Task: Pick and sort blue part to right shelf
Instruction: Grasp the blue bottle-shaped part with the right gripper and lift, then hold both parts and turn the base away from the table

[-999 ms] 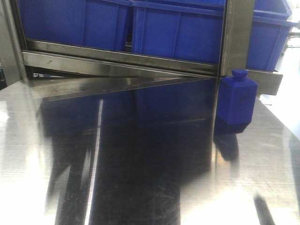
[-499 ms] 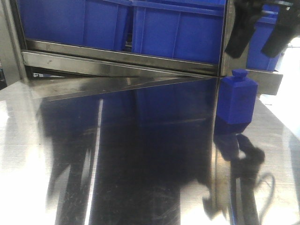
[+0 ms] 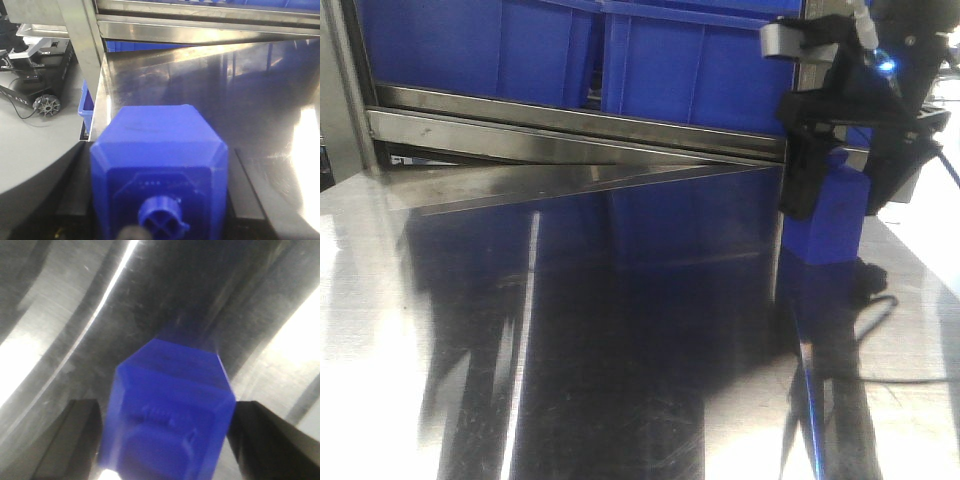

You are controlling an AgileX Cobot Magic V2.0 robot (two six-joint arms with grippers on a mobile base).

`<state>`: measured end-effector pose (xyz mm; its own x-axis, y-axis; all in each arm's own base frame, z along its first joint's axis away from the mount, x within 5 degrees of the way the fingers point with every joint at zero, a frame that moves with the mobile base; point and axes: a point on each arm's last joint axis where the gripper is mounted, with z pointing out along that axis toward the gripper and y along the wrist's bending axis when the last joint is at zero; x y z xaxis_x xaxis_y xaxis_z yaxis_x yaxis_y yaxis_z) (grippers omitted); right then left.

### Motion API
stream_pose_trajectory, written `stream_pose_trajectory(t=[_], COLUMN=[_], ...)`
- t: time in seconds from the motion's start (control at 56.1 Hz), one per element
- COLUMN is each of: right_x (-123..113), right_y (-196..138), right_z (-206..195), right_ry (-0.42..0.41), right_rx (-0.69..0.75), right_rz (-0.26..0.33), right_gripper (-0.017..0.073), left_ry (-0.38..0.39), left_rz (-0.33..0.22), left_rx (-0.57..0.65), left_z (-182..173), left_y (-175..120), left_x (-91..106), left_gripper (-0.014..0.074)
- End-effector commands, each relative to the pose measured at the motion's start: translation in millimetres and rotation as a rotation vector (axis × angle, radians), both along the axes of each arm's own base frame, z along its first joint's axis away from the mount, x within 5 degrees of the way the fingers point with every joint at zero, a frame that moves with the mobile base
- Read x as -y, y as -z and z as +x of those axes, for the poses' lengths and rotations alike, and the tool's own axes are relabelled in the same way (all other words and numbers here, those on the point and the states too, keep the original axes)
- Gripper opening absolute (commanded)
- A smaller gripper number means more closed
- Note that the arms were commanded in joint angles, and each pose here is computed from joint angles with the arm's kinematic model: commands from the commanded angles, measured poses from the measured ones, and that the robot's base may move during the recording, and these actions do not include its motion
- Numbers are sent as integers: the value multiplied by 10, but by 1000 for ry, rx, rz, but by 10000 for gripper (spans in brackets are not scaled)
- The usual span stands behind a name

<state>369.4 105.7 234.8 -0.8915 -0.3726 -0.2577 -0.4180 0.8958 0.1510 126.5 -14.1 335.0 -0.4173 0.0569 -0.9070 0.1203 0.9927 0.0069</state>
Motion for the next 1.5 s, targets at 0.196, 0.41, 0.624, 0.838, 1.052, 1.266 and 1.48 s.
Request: stream_pose_trajectory(t=[0.196,0.41,0.624,0.838,1.052,1.266,1.48], right_x=[-5,-5,19,72,198,382,582], right_y=[-252,-252,-342,-600,-796,-902,-960], right_z=[13,13,-21,-206,-687,-1394,-2171], right_ry=[5,5,15,53,82,111,137], right_rx=[83,83,98,201,326,494,733], right_rz=[26,26,32,61,87,123,184], right_gripper=[273,127,127,126,126,126,126], left_ry=[-2,1,3,6,7,10,11], left_rz=[-47,-44,-55,-55,-60,-67,-65], left_rx=[101,71,186,236,315,394,383], left_z=[14,-42,-318,-609,-906,-1162,-1202], left_y=[-168,-150,-277,-211,1,129,165], left_x=[11,9,-18,-46,-75,-99,-101], left_gripper=[332,332,332,332,332,332,332])
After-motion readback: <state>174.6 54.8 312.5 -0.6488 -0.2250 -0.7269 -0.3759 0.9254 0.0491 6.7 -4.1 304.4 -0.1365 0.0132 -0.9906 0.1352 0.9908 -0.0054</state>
